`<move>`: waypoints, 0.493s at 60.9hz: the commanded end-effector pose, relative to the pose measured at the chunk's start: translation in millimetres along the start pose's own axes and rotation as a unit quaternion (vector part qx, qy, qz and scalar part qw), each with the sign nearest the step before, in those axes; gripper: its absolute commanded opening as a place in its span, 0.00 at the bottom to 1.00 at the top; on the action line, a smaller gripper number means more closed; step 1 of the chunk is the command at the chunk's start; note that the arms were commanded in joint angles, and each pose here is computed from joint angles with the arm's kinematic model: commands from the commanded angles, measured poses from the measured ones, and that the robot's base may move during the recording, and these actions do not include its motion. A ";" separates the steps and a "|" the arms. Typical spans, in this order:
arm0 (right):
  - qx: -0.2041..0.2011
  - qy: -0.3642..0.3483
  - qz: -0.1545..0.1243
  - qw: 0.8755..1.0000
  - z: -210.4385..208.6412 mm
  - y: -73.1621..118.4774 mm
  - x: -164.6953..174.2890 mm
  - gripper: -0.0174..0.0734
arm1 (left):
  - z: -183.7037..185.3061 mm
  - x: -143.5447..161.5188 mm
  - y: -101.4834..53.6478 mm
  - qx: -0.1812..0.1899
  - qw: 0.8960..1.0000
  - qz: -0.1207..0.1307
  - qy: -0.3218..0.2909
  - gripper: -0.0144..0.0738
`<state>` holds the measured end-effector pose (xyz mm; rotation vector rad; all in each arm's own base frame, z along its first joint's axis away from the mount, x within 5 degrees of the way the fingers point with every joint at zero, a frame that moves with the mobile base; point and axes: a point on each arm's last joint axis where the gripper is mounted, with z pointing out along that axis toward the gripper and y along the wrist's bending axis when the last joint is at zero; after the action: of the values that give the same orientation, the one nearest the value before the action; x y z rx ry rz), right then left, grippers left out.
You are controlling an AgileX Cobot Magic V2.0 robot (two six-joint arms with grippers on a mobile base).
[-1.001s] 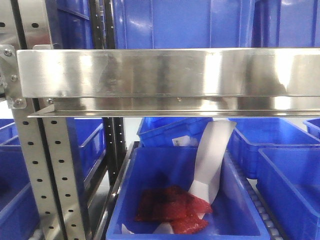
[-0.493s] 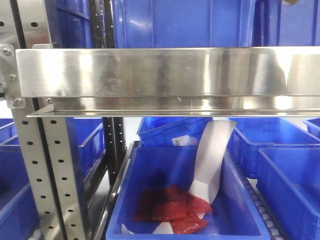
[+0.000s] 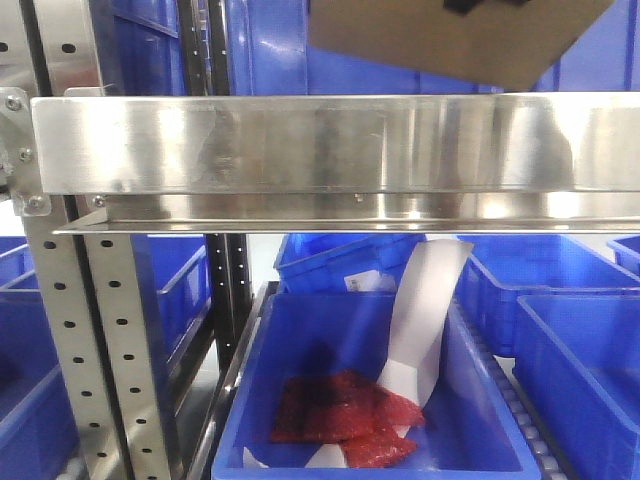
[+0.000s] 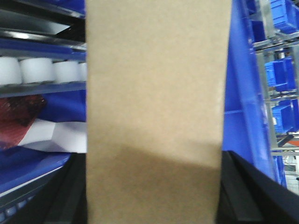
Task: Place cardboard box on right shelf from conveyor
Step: 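Lower the box onto the upper shelf and open the right gripper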
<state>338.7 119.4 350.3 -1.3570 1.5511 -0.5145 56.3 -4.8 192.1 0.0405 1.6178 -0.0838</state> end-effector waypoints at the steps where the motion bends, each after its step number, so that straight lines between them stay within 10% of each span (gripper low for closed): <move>1: 0.080 -0.045 -0.009 0.996 -15.4 -27.1 -14.3 0.25 | -0.4 -5.9 0.3 -0.001 0.999 -0.004 -0.042 0.03; 30: 0.078 -0.047 -0.010 0.996 1.9 -21.2 -12.7 0.25 | -0.4 -5.9 0.3 -0.001 0.999 -0.004 -0.042 0.03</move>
<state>354.8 125.8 331.6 -1.3703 1.5549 -0.5081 56.3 -4.8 192.1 0.0405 1.6178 -0.0838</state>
